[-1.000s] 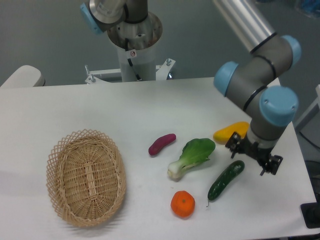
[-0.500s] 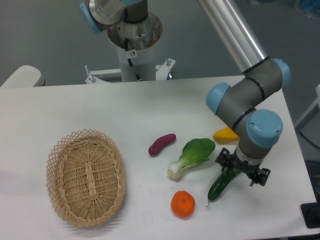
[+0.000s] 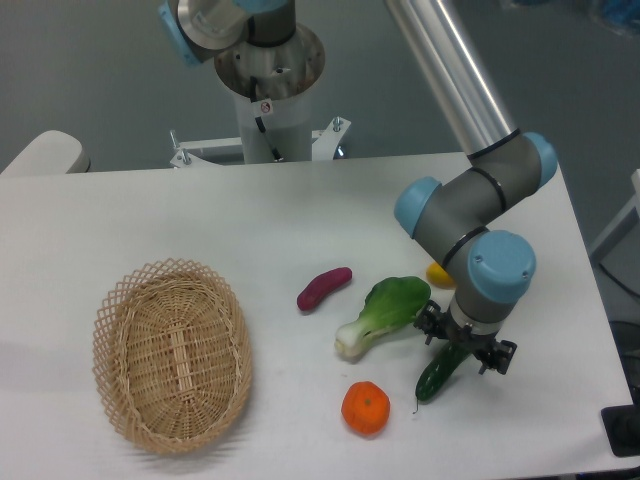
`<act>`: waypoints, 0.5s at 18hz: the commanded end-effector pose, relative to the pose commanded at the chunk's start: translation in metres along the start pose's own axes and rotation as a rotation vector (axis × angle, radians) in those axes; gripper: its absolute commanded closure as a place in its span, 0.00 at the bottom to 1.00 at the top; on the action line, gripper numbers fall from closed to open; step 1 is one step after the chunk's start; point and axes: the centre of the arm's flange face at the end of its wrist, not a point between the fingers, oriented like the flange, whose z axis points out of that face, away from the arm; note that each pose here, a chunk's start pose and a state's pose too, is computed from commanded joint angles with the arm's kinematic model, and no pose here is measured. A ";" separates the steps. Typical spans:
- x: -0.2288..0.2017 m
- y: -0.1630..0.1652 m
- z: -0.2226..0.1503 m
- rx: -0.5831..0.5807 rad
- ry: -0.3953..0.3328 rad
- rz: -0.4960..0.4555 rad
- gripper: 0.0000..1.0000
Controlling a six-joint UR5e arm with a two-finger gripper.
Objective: Pick up the cucumber from the table
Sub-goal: 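Lower the open gripper onto the cucumber and close on it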
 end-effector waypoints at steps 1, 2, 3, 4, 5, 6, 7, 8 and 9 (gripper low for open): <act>0.001 0.000 0.001 -0.001 0.001 0.003 0.10; 0.001 -0.001 0.000 0.000 0.000 0.008 0.34; -0.001 0.000 -0.001 0.001 -0.003 0.009 0.53; -0.002 -0.001 -0.003 0.002 -0.006 0.021 0.60; -0.002 -0.001 -0.003 0.002 -0.006 0.035 0.63; -0.003 0.000 -0.003 0.002 -0.006 0.041 0.64; -0.003 0.000 -0.004 0.003 -0.007 0.043 0.67; -0.004 0.000 -0.004 0.002 -0.009 0.043 0.71; -0.004 -0.001 -0.005 0.004 -0.010 0.043 0.72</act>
